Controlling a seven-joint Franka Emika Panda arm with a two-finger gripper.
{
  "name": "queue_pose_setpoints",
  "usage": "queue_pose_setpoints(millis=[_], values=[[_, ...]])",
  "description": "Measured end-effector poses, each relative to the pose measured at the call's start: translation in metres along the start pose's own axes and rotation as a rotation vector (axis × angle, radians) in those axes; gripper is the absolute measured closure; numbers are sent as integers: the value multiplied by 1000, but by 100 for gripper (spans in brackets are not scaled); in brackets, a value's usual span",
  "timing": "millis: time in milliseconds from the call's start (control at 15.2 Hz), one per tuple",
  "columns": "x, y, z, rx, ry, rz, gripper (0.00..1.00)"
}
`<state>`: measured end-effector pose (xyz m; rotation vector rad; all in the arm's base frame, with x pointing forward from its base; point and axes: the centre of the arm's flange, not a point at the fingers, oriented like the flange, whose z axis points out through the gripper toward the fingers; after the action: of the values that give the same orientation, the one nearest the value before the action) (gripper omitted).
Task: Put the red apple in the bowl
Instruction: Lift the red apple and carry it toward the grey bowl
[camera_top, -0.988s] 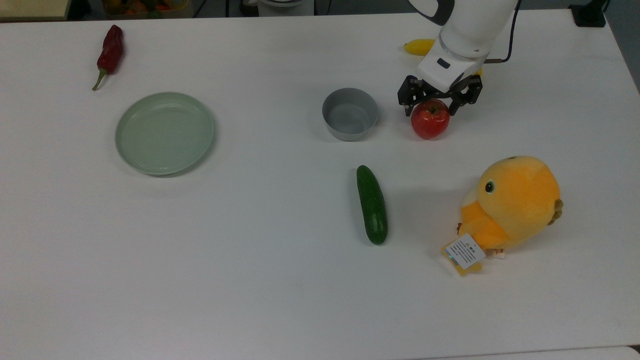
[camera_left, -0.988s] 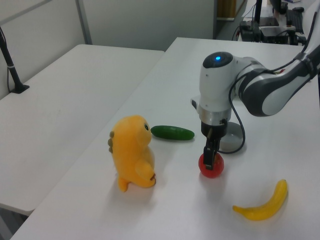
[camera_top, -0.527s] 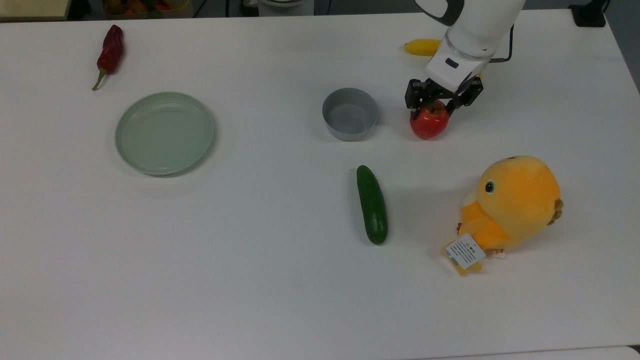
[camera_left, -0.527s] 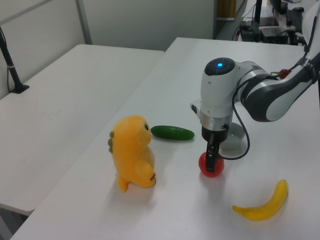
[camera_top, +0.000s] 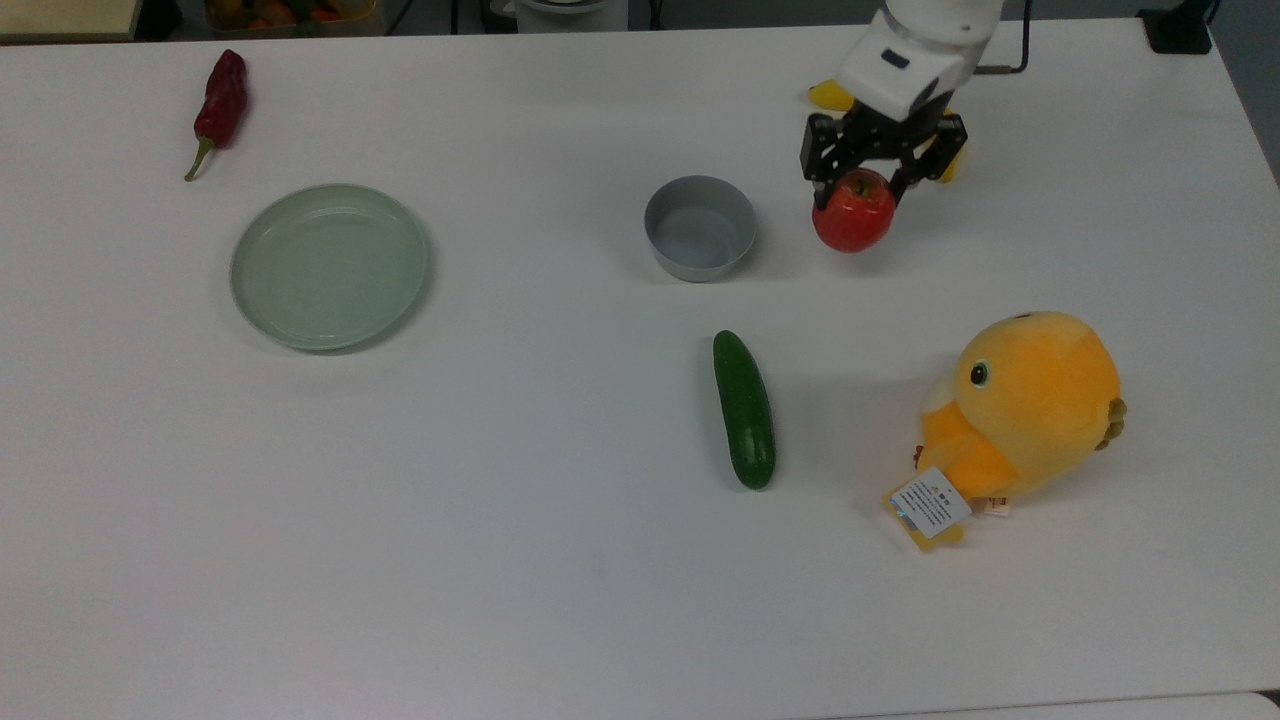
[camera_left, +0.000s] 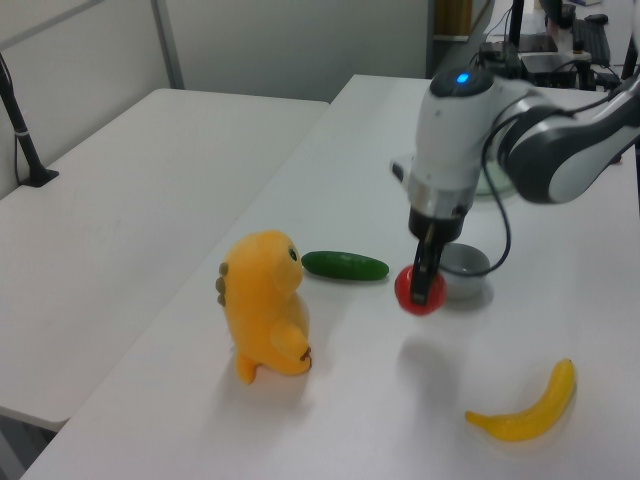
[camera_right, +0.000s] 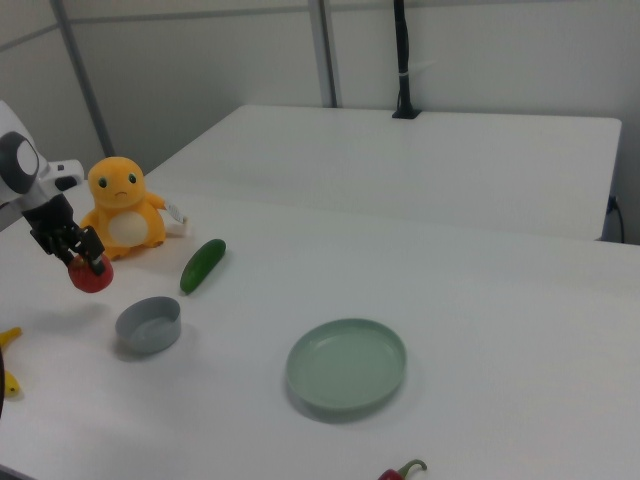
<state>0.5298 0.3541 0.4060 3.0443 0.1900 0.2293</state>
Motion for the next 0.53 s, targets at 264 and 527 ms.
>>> queue_pose_setpoints(millis=[264,527], values=[[-8,32,-30,-22,42,38,29],[-11,53,-26,-42,31,65,29]])
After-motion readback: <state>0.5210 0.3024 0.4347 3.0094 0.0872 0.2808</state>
